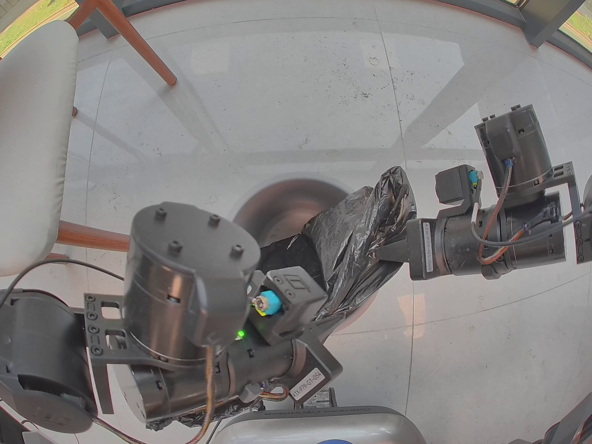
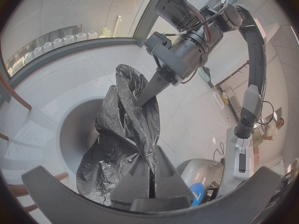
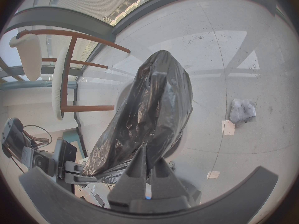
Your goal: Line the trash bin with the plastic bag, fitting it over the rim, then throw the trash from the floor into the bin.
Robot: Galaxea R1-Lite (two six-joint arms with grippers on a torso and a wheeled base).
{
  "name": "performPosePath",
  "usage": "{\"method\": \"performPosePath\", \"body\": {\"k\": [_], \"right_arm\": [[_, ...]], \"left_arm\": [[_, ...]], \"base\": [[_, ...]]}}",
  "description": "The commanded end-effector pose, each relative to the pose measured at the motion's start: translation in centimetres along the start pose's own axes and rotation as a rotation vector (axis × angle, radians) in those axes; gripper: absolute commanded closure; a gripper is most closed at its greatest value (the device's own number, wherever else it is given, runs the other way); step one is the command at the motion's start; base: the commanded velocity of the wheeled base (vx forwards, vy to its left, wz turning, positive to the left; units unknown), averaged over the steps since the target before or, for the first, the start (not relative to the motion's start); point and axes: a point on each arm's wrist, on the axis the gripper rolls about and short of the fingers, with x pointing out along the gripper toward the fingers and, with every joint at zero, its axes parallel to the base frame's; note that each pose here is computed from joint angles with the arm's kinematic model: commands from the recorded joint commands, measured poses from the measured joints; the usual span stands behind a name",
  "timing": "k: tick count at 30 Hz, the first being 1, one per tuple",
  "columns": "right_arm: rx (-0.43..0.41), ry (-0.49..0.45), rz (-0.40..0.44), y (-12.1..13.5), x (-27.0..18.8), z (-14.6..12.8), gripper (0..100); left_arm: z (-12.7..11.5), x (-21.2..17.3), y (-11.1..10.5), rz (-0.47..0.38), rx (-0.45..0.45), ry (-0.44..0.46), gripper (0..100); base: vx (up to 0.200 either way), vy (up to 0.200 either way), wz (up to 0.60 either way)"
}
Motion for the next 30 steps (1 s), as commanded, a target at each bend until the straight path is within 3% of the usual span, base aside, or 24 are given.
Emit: {"method": "performPosePath", "body": {"k": [1, 5, 6, 15, 24, 30], "right_arm": [[-0.006, 0.014, -0.016, -0.4, 0.5, -0.1, 100], [-0.027, 0.030, -0.021, -0.6, 0.8, -0.5, 100], [-0.029, 0.031, -0.021, -0.6, 0.8, -0.5, 100], [-0.042, 0.041, -0.025, -0.7, 0.7, -0.8, 100], [-0.043, 0.038, -0.022, -0.7, 0.6, -0.8, 100], [-0.044, 0.037, -0.022, -0.7, 0.4, -0.9, 100]], "left_arm": [[-0.1, 0.6, -0.1, 0.003, 0.001, 0.011, 100], [-0.1, 0.7, -0.1, 0.004, 0.000, 0.016, 100], [-0.1, 0.7, -0.1, 0.004, 0.000, 0.014, 0], [0.1, 0.6, 0.0, 0.008, -0.080, -0.005, 0], [-0.1, 0.7, 0.3, 0.020, -0.085, 0.003, 0], [-0.8, 1.7, 4.1, 0.113, -0.150, 0.026, 0]], "base": [[0.000, 0.000, 0.00], [0.000, 0.000, 0.00], [0.000, 0.000, 0.00], [0.000, 0.000, 0.00], [0.000, 0.000, 0.00], [0.000, 0.000, 0.00]]}}
